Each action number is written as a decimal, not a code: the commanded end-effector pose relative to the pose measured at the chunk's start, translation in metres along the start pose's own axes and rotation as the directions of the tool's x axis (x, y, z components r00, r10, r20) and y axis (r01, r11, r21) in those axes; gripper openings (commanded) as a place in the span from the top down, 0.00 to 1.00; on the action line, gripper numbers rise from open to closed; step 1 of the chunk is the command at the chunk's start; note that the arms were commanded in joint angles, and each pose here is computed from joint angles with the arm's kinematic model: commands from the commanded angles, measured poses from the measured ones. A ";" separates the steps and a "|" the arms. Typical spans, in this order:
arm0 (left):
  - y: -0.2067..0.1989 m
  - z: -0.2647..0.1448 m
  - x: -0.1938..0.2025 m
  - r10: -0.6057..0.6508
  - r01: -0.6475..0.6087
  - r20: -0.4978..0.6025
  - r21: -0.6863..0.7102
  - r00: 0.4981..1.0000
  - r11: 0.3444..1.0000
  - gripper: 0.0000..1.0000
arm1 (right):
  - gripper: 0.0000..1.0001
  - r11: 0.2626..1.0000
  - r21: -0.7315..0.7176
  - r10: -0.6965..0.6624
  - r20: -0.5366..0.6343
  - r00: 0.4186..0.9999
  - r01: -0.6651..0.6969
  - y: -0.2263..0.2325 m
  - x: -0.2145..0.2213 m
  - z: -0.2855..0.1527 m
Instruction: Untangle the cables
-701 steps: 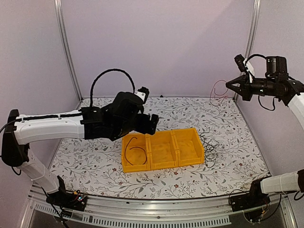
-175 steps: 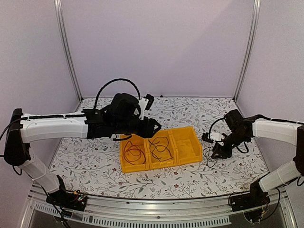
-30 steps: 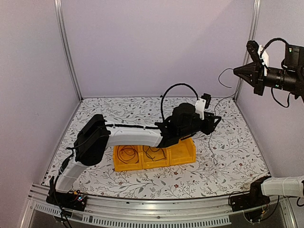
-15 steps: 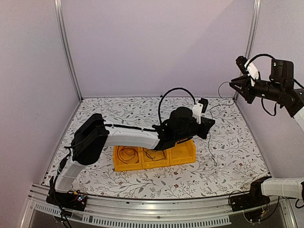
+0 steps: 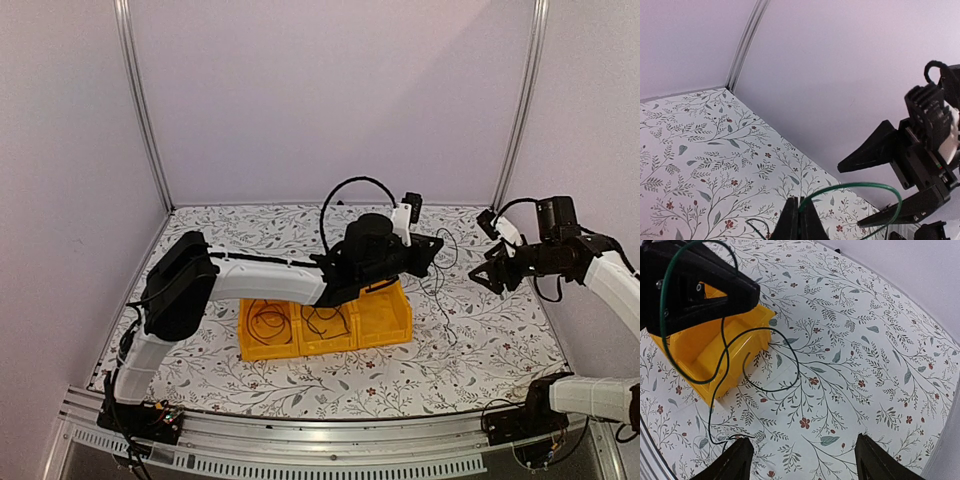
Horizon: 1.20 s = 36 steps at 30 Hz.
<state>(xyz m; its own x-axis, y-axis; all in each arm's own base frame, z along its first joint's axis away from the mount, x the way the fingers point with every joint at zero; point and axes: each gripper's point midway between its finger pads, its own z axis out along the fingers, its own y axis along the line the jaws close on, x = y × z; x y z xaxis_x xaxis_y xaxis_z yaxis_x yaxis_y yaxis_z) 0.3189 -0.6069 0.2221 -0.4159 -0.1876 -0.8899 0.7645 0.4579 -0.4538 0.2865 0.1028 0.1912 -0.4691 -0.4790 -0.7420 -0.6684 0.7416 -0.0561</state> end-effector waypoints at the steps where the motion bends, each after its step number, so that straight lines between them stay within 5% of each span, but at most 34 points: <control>1: -0.002 -0.005 -0.035 -0.032 0.032 0.071 -0.001 0.997 0.999 1.00 | 0.26 0.986 -0.093 -0.135 0.035 0.990 0.138 0.028 0.010 -0.008; 6: 0.003 -0.004 -0.043 -0.040 0.042 0.086 -0.017 0.996 0.999 1.00 | 0.27 0.947 -0.232 -0.231 -0.006 0.973 0.223 0.057 0.043 0.006; 9: 0.005 -0.004 -0.049 -0.046 0.049 0.095 -0.029 0.994 0.998 1.00 | 0.02 0.935 -0.245 -0.275 -0.037 0.961 0.258 0.060 0.060 0.020; 15: 0.005 -0.010 -0.060 -0.106 0.111 0.126 -0.034 0.986 0.993 1.00 | 0.02 0.917 -0.243 -0.315 0.044 0.948 0.317 0.066 0.046 0.035; 26: -0.009 -0.022 -0.096 -0.138 0.143 0.181 -0.014 0.974 0.990 1.00 | 0.18 0.899 -0.371 -0.227 0.059 0.972 0.233 0.081 0.047 0.073; 36: -0.049 -0.067 -0.159 -0.163 0.148 0.239 0.080 0.957 0.986 1.00 | 0.61 0.931 -0.364 -0.104 -0.167 0.980 0.037 0.065 0.088 0.118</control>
<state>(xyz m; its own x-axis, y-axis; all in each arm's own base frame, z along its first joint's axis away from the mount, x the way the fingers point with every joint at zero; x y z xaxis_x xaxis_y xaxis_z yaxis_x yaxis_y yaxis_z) 0.3240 -0.5669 0.3375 -0.4306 -0.4099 -0.8041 0.7057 0.4025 -0.5831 0.2579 0.1658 0.0493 -0.4455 -0.6373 -0.6288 -0.8757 0.4562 0.1580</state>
